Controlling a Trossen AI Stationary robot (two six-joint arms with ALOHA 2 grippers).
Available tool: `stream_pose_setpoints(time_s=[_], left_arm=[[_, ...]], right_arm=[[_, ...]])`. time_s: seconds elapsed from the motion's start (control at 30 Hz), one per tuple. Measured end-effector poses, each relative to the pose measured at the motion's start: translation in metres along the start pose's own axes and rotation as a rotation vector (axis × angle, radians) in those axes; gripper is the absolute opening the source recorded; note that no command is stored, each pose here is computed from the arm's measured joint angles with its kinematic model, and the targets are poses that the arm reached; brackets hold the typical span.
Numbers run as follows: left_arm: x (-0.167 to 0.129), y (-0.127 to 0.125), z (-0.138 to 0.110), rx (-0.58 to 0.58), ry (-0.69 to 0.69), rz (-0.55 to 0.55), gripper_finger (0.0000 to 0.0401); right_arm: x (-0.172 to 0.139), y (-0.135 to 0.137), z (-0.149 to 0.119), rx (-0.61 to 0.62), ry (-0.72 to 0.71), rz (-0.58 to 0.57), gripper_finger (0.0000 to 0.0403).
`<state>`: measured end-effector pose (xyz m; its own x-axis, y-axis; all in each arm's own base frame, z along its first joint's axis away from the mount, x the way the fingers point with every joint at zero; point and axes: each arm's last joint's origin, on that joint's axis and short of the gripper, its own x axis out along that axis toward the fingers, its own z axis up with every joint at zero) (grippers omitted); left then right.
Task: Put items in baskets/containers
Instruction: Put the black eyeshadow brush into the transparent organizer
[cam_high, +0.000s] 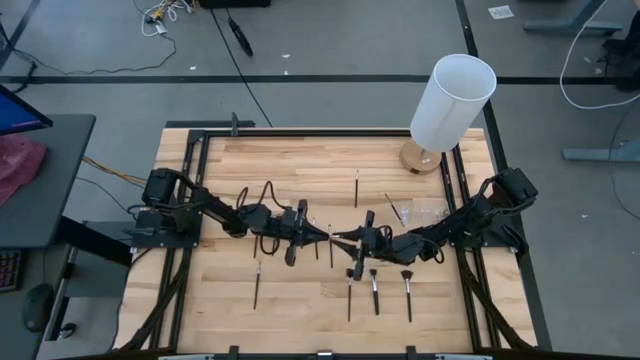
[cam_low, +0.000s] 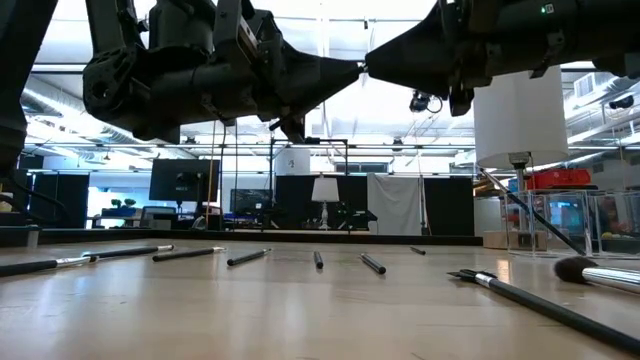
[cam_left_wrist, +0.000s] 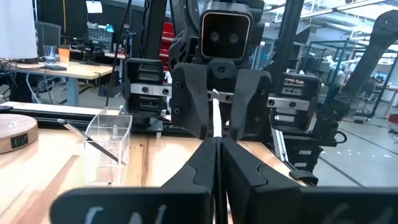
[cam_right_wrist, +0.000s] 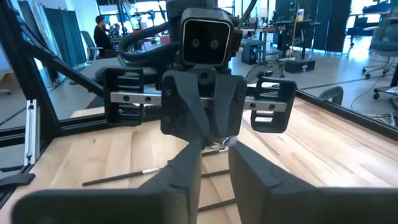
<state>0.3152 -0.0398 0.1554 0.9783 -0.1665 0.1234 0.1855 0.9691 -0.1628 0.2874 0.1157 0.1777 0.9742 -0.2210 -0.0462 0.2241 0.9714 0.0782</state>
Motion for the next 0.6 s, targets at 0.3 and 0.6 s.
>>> stream_pose_setpoints(time_s=[0.3, 0.6], left_arm=[[0.0000, 0.0001, 0.0002, 0.002, -0.001, -0.001, 0.0019], [0.0000, 0.0002, 0.0001, 0.002, 0.000, 0.002, 0.0018]], right_arm=[[0.0000, 0.0000, 0.0005, 0.004, -0.005, -0.001, 0.0029], [0.0010, -0.0005, 0.0020, 0.014, -0.014, 0.006, 0.0068]])
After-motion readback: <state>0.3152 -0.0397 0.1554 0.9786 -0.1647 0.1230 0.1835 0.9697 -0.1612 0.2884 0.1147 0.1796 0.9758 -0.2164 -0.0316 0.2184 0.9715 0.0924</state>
